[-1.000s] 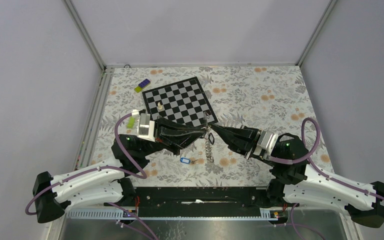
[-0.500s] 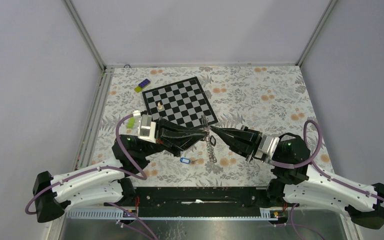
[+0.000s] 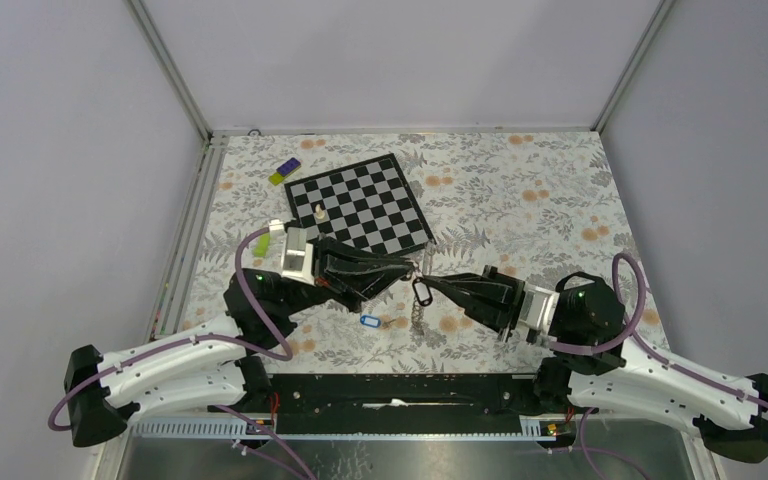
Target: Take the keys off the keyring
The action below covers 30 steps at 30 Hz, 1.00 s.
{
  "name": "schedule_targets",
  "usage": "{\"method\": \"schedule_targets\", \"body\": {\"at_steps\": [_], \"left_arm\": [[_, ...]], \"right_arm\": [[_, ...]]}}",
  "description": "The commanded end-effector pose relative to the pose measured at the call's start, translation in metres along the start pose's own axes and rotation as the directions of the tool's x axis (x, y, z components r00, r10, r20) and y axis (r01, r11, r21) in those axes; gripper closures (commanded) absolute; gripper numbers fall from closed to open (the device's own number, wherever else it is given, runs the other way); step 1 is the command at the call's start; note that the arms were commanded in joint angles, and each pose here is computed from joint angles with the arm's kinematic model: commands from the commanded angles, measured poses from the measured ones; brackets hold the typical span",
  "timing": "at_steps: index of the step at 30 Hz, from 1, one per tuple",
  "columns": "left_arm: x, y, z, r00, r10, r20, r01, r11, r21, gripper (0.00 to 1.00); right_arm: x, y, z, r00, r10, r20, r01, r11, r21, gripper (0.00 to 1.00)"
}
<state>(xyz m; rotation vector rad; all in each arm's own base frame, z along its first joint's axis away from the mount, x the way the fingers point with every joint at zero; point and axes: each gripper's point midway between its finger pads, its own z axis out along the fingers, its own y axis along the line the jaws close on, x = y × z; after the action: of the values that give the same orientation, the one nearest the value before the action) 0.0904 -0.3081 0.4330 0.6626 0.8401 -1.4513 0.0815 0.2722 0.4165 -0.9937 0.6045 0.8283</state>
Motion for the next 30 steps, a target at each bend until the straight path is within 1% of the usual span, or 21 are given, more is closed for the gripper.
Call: {"method": "schedule_targets", "body": {"at_steps": [1,5,8,11,14,19,22,25,27,30], "left_arm": [[-0.025,0.005,0.003,0.996,0.056,0.066,-0.054,0.998,-0.040,1.00],[-0.023,0.004,0.003,0.997,0.056,0.060,-0.055,0.998,-0.032,1.00],[-0.024,0.003,0.003,0.997,0.058,0.059,-0.056,0.998,-0.029,1.00],[-0.023,0.004,0.002,0.997,0.064,0.049,-0.063,0.997,-0.035,1.00],[-0.023,0.006,0.002,0.996,0.085,0.037,-0.083,0.995,-0.047,1.00],[-0.025,0.014,0.000,0.990,0.141,0.006,-0.140,0.986,-0.087,1.00],[-0.028,0.019,-0.001,0.986,0.168,-0.002,-0.167,0.979,-0.117,1.00],[-0.032,0.024,-0.001,0.983,0.183,-0.002,-0.182,0.973,-0.145,1.00],[-0.033,0.027,-0.002,0.982,0.188,-0.006,-0.186,0.968,-0.166,1.00],[-0.032,0.037,-0.002,0.981,0.192,-0.035,-0.196,0.957,-0.214,1.00]], "right_arm": [[-0.018,0.015,-0.001,0.999,-0.013,0.041,0.017,0.994,-0.110,0.94],[-0.016,0.012,-0.002,1.000,-0.008,0.019,0.009,0.996,-0.090,0.75],[-0.015,0.003,-0.003,1.000,0.003,0.008,-0.003,0.999,-0.036,0.71],[-0.017,-0.009,-0.004,0.998,0.057,-0.004,-0.057,0.998,0.030,0.68],[-0.021,-0.016,-0.005,0.994,0.108,-0.012,-0.107,0.992,0.070,0.67],[-0.023,-0.026,-0.006,0.971,0.238,-0.030,-0.231,0.962,0.145,0.68],[-0.019,-0.035,-0.002,0.932,0.361,-0.020,-0.348,0.911,0.223,0.69],[-0.012,-0.037,0.003,0.875,0.484,-0.014,-0.462,0.844,0.273,0.73],[-0.011,-0.038,0.006,0.841,0.541,-0.003,-0.516,0.804,0.295,0.75],[-0.014,-0.036,0.009,0.813,0.582,0.012,-0.561,0.778,0.283,0.77]]}}
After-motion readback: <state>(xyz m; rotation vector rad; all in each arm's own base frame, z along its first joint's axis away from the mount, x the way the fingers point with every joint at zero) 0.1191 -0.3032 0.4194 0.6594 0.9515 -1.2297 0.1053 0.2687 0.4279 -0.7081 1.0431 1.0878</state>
